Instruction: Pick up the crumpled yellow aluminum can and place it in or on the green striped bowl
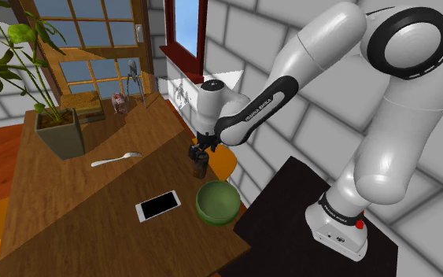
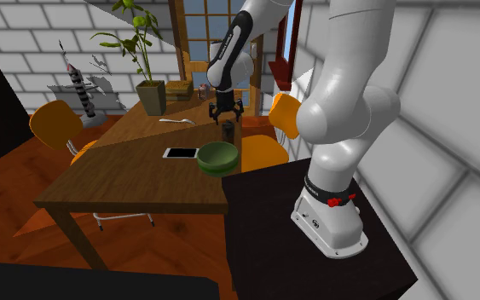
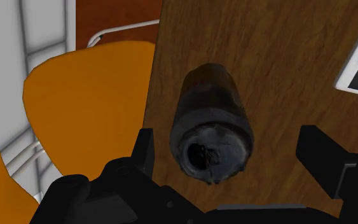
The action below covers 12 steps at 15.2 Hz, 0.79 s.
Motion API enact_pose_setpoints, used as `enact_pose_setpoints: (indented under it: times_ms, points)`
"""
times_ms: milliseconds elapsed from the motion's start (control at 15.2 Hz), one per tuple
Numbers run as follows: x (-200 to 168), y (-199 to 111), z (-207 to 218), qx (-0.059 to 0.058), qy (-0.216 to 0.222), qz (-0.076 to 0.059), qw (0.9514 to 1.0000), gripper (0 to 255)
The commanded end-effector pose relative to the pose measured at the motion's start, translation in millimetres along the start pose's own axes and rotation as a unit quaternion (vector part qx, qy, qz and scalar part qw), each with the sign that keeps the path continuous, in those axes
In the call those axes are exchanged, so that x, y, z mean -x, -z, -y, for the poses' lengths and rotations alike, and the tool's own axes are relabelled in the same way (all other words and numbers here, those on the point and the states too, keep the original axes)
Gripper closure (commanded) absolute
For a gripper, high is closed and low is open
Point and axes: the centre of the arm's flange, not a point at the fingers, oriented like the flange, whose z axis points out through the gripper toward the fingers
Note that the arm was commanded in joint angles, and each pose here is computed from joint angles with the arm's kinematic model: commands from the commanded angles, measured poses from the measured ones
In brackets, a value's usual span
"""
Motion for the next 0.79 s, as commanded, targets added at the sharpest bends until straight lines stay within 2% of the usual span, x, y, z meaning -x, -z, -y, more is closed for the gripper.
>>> enact_pose_setpoints:
  times_ms: [0, 264, 726]
  points:
    - [-1.0, -12.1, 0.9, 0.000, 0.000, 0.000, 1.0000, 0]
    - [-1.0, -36.3, 0.9, 0.000, 0.000, 0.000, 1.0000, 0]
    - [-1.0, -36.3, 0.9, 0.000, 0.000, 0.000, 1.0000, 0]
